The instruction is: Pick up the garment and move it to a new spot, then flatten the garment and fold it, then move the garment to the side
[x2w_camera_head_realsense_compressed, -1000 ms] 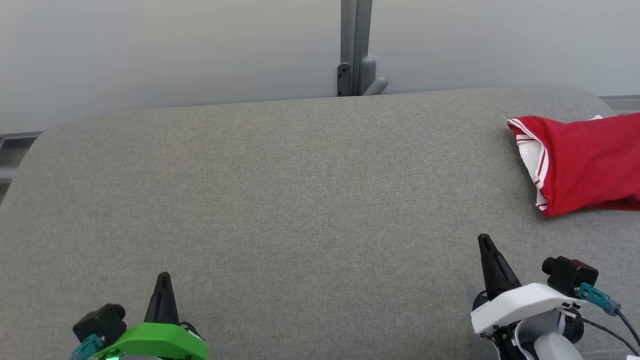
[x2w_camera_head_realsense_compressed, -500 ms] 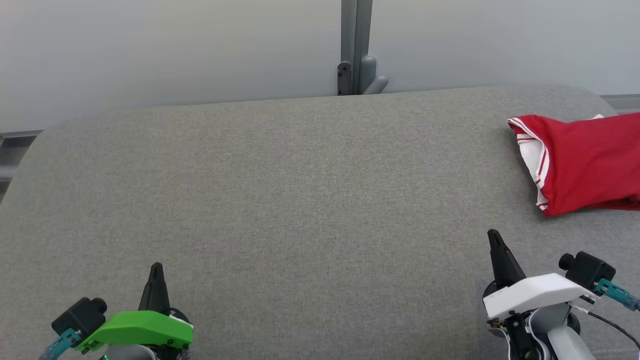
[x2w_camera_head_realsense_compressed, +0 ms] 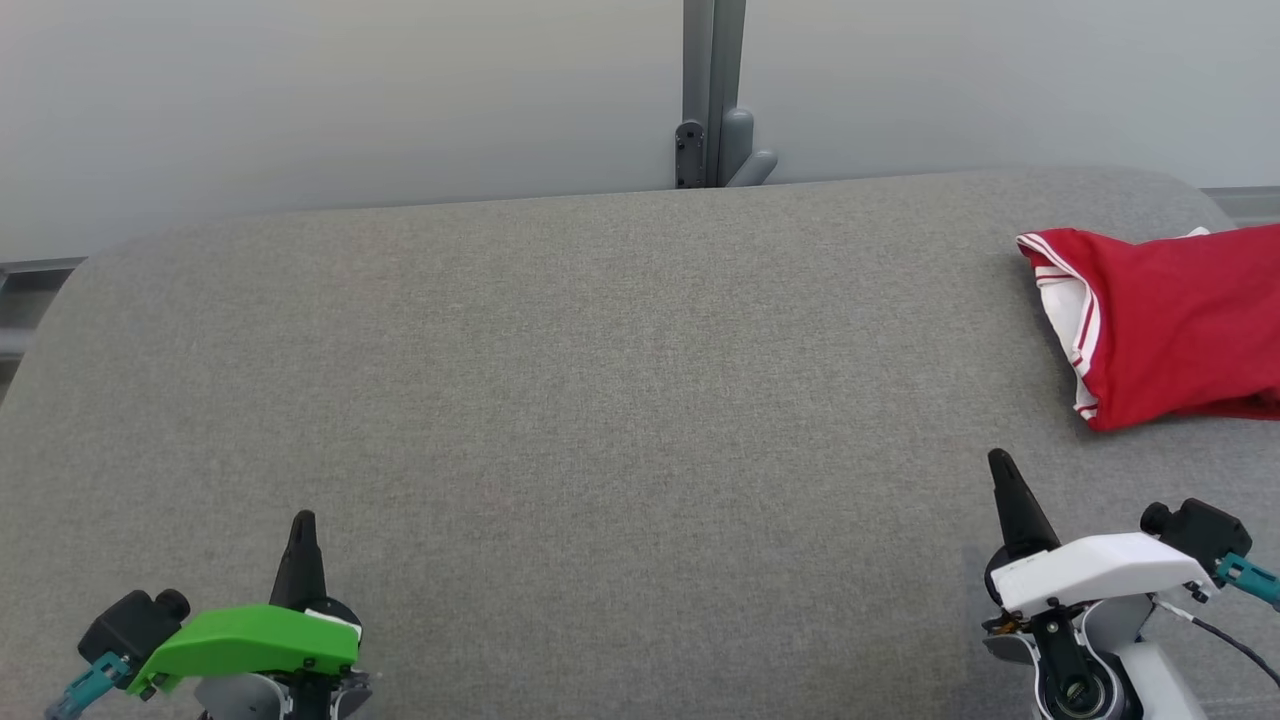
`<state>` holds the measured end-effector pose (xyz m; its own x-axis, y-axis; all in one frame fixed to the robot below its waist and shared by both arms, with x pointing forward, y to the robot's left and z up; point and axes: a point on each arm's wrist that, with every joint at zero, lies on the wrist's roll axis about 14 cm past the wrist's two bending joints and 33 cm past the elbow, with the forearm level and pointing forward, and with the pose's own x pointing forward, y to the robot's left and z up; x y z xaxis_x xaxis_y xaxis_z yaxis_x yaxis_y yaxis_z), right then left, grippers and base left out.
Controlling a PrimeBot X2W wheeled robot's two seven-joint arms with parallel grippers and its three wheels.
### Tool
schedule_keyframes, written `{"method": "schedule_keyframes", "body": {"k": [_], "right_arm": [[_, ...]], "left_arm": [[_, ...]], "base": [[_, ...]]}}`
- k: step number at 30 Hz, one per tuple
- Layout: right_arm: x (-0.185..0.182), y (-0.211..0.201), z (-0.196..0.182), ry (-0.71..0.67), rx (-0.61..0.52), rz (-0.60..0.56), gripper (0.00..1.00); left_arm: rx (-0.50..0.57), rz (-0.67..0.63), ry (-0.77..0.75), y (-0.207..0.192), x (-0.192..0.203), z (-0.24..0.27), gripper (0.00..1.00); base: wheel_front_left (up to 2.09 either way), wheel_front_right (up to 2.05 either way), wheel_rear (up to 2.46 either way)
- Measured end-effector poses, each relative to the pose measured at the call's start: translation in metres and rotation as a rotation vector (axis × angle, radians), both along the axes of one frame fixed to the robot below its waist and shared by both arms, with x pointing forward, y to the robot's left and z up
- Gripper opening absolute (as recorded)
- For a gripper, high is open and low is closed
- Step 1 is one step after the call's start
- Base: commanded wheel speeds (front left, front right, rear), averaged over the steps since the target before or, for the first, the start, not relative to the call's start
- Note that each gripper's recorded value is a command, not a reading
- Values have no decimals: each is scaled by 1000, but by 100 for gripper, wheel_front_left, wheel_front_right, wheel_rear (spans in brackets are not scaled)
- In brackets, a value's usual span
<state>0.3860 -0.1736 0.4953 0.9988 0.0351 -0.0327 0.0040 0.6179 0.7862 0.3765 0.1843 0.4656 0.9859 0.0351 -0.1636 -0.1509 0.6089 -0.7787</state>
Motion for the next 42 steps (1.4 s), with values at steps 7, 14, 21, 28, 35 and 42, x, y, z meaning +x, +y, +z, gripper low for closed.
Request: {"method": "schedule_keyframes", "body": {"k": [7,14,21,28,35,42], "right_arm": [[3,-3,2,3,80,-11,0],[5,-7,2,11,164,-20,0],[7,-10,3,13,223,-28,0],[9,-12,4,15,290,-32,0],[11,-14,5,12,351,-38,0],[13,-16,7,9,411,-40,0]], "left_arm": [[-85,7,-9,2,4,4,0],[-170,14,-24,3,8,9,0],[-231,19,-32,5,10,11,0],[-296,19,-46,6,14,15,0],[-358,23,-62,7,16,19,0],[-415,24,-78,9,19,23,0]], "base": [[0,0,0],[0,0,0],[0,0,0],[0,0,0],[0,0,0],[0,0,0]]}}
